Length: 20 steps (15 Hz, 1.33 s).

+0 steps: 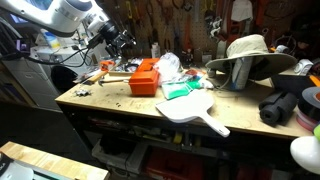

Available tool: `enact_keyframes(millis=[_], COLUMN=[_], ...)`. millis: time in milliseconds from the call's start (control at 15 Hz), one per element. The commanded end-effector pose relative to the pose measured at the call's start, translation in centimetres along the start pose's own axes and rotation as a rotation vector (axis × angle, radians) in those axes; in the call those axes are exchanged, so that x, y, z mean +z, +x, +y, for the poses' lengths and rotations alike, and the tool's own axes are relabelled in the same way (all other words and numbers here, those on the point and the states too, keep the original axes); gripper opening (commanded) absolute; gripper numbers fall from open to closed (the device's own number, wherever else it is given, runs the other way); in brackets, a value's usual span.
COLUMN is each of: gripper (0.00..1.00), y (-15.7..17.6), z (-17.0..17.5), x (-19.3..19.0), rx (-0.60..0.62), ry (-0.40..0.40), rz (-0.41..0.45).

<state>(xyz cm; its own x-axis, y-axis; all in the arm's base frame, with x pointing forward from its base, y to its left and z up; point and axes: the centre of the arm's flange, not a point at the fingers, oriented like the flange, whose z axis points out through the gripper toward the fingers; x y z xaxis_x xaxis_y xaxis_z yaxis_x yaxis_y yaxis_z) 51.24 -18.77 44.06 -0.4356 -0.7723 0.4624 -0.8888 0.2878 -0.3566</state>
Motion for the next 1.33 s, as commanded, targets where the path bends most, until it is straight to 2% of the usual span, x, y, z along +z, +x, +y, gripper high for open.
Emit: enact_keyframes(millis=[0, 133, 200, 600, 667, 733, 1000, 1133, 1267], gripper=[1.00, 1.00, 1.00, 1.00, 1.00, 1.00, 1.00, 1.00, 1.00], y=[1.9, 2.1, 1.5, 1.8, 0.7, -0.3, -6.6, -10.0, -12.3], z=[3.3, 4.4, 1.4, 2.8, 3.6, 4.0, 5.9, 6.8, 7.2], x=[-2.9, -4.4, -3.4, -4.7, -5.5, -5.9, -7.7, -8.3, -8.3], rx=[-0.125, -0.192, -0.133, -0.182, -0.243, -0.277, -0.437, -0.438, -0.396], ry=[0.041, 0.070, 0.062, 0.086, 0.050, 0.029, -0.084, -0.090, -0.060], rz=[-0.140, -0.189, -0.099, -0.134, -0.205, -0.213, -0.349, -0.399, -0.392])
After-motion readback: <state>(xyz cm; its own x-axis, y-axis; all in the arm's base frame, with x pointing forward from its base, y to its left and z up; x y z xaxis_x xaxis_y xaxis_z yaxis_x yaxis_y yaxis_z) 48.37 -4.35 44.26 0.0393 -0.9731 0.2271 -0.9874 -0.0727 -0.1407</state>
